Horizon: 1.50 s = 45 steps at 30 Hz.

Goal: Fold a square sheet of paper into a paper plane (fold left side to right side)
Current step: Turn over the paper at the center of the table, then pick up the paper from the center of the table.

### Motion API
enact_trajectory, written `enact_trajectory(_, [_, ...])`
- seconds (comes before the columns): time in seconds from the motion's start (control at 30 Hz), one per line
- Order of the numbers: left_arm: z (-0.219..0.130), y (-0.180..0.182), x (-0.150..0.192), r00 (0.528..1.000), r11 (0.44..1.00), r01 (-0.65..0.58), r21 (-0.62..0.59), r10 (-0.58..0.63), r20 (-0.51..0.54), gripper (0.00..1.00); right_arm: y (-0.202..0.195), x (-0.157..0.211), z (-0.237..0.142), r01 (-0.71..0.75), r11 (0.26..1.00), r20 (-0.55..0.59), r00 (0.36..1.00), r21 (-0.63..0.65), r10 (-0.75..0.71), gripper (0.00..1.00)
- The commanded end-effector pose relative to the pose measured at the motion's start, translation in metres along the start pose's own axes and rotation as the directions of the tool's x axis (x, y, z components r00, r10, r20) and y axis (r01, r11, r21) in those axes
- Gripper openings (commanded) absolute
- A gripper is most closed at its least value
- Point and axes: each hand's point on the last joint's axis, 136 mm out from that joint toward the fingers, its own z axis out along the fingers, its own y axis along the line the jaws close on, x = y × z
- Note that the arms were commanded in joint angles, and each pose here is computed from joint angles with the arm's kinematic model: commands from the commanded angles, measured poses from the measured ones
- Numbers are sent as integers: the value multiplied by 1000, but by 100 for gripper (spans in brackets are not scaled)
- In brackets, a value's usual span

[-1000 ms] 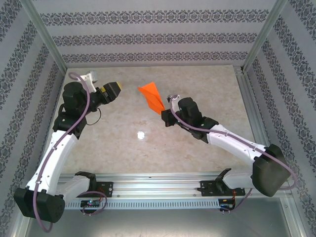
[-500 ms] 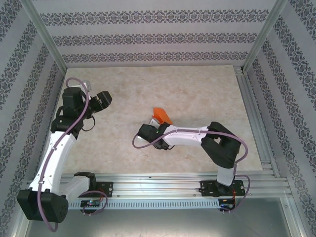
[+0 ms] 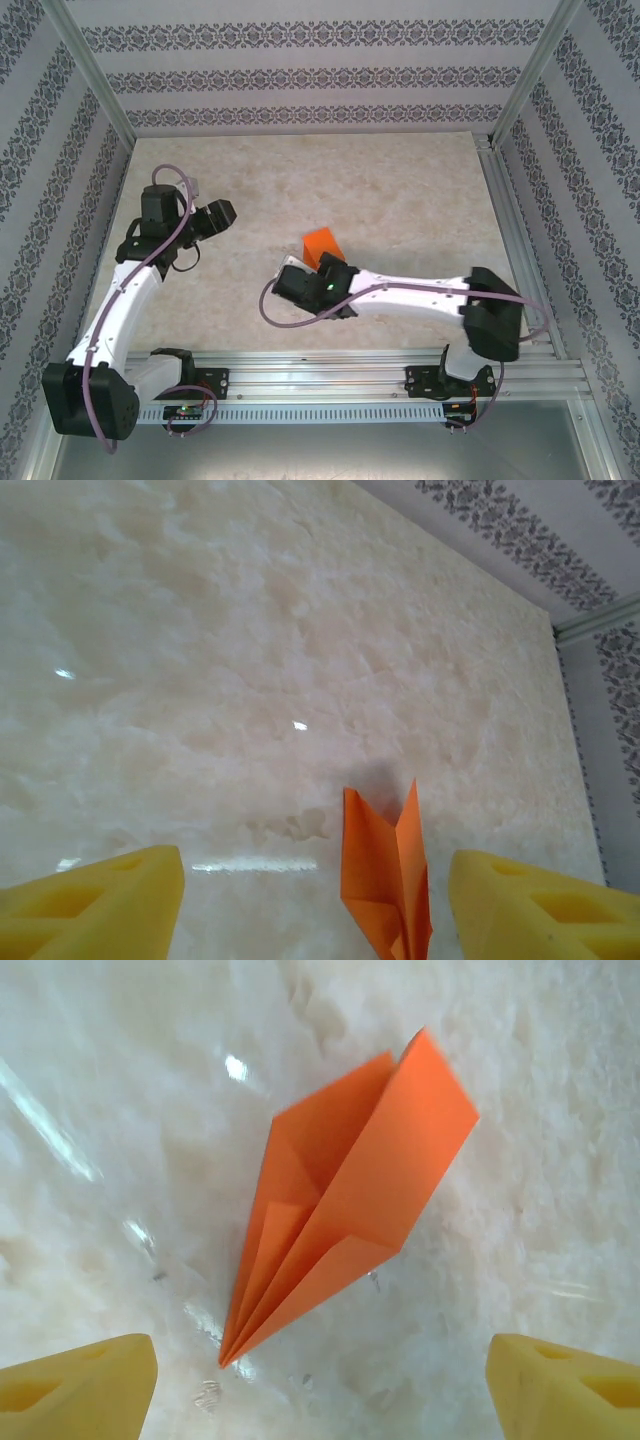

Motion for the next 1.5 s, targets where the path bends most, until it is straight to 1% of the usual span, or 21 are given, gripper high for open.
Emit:
enact_trajectory(0.0, [17,-23,22,997,986,21,164,-8,-77,68,-31,-10,-15,-227,967,99,966,-120,239,88])
enact_trajectory(0.1, [36,-44,52,989,976,16,219,16,-145,68,-76,-9,-21,-405,903,184,886,-143,426,96])
enact_trajectory(0.17, [52,-62,72,982,967,14,254,35,-186,68,-108,0,-20,-539,825,236,790,-173,566,98])
enact_trajectory(0.2, [59,-67,79,979,968,16,251,35,-199,68,-120,4,-20,-585,788,257,745,-192,615,98])
enact_trajectory(0.23, [67,-74,87,976,965,12,263,45,-211,68,-135,6,-20,-634,741,288,684,-220,671,98])
enact_trajectory(0.27, [76,-78,94,972,966,11,258,50,-229,67,-148,10,-21,-675,698,312,627,-240,714,98])
enact_trajectory(0.33, [94,-80,105,965,972,7,234,54,-257,66,-163,17,-21,-722,629,340,538,-287,772,98])
enact_trajectory(0.37, [104,-81,111,959,973,12,229,54,-278,65,-169,19,-21,-736,599,346,499,-315,795,98])
enact_trajectory(0.43, [122,-86,120,949,973,18,232,56,-310,64,-172,25,-16,-750,547,322,449,-372,834,98])
enact_trajectory(0.53, [145,-88,130,938,975,21,220,57,-343,62,-169,40,-5,-773,472,241,406,-424,881,98])
enact_trajectory(0.63, [164,-90,137,928,975,37,221,49,-370,60,-162,53,3,-786,432,196,385,-442,902,98])
enact_trajectory(0.73, [179,-92,142,919,974,37,222,54,-390,56,-158,62,5,-795,418,179,379,-440,908,98])
enact_trajectory(0.8, [188,-90,146,913,976,31,215,59,-403,51,-156,67,6,-798,412,170,376,-440,911,96])
enact_trajectory(0.87, [195,-90,148,907,975,27,221,69,-415,39,-153,72,8,-802,399,148,373,-445,916,94])
enact_trajectory(0.93, [199,-93,149,905,970,12,243,93,-416,27,-152,75,8,-798,382,125,368,-466,921,89])
enact_trajectory(1.0, [197,-98,148,902,958,-34,285,152,-405,17,-152,79,7,-790,360,104,358,-497,928,87])
enact_trajectory(1.1, [188,-110,145,888,922,-113,371,261,-379,6,-148,77,3,-737,350,93,367,-578,926,85])
enact_trajectory(1.17, [180,-116,145,874,895,-150,419,318,-368,3,-144,73,1,-682,357,95,391,-638,916,81])
enact_trajectory(1.3, [161,-128,143,850,835,-183,520,400,-344,0,-131,59,8,-564,361,89,451,-743,888,75])
enact_trajectory(1.4, [149,-134,144,830,796,-207,569,451,-329,0,-131,49,18,-509,363,108,462,-780,880,74])
enact_trajectory(1.47, [144,-136,145,820,780,-215,588,472,-325,0,-131,44,28,-493,360,107,469,-792,877,75])
